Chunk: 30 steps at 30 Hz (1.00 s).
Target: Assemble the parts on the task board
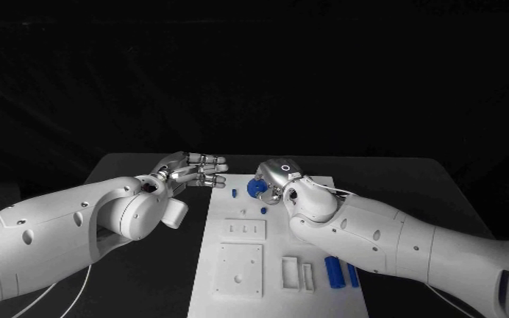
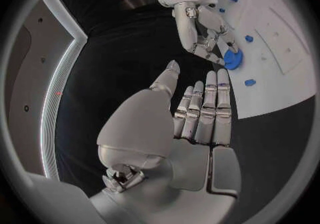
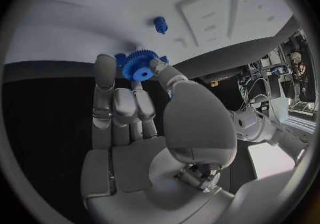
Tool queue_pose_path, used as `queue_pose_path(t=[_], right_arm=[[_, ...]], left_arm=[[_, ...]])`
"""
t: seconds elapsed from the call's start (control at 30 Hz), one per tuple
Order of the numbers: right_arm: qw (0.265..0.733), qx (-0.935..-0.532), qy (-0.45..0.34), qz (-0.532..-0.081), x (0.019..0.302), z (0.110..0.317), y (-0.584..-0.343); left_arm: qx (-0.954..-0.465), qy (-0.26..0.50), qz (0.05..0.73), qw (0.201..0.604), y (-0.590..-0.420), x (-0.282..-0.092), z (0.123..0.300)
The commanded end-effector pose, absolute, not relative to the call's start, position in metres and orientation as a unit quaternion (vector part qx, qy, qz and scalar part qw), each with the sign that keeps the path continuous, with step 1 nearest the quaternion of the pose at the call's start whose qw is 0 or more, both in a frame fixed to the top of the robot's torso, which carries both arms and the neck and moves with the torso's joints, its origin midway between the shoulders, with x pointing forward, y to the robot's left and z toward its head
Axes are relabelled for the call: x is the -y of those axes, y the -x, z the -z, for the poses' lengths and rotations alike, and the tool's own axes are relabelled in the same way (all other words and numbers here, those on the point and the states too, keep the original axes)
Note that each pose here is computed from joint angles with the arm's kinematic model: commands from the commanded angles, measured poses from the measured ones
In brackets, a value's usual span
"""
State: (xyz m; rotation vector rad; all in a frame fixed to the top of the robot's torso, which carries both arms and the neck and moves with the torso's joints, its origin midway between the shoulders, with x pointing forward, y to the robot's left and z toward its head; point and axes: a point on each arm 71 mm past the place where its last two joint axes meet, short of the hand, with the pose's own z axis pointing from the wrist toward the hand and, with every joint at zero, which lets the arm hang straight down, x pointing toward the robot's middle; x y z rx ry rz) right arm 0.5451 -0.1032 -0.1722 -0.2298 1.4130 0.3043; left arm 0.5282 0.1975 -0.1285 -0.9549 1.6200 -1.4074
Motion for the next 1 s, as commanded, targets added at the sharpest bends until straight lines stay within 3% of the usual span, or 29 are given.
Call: queue_pose_path(t=[0.03,1.0], right_arm=[[0.746,-0.643,0.113,-0.134,0.102,0.174,-0.544],[0.736,-0.656,0.106,-0.126,0.100,0.186,-0.549]], left_arm=[[-0.638,0.368,0.559,0.381,-0.528,-0.195,0.128],[-0.639,0.367,0.560,0.379,-0.528,-0.193,0.128]])
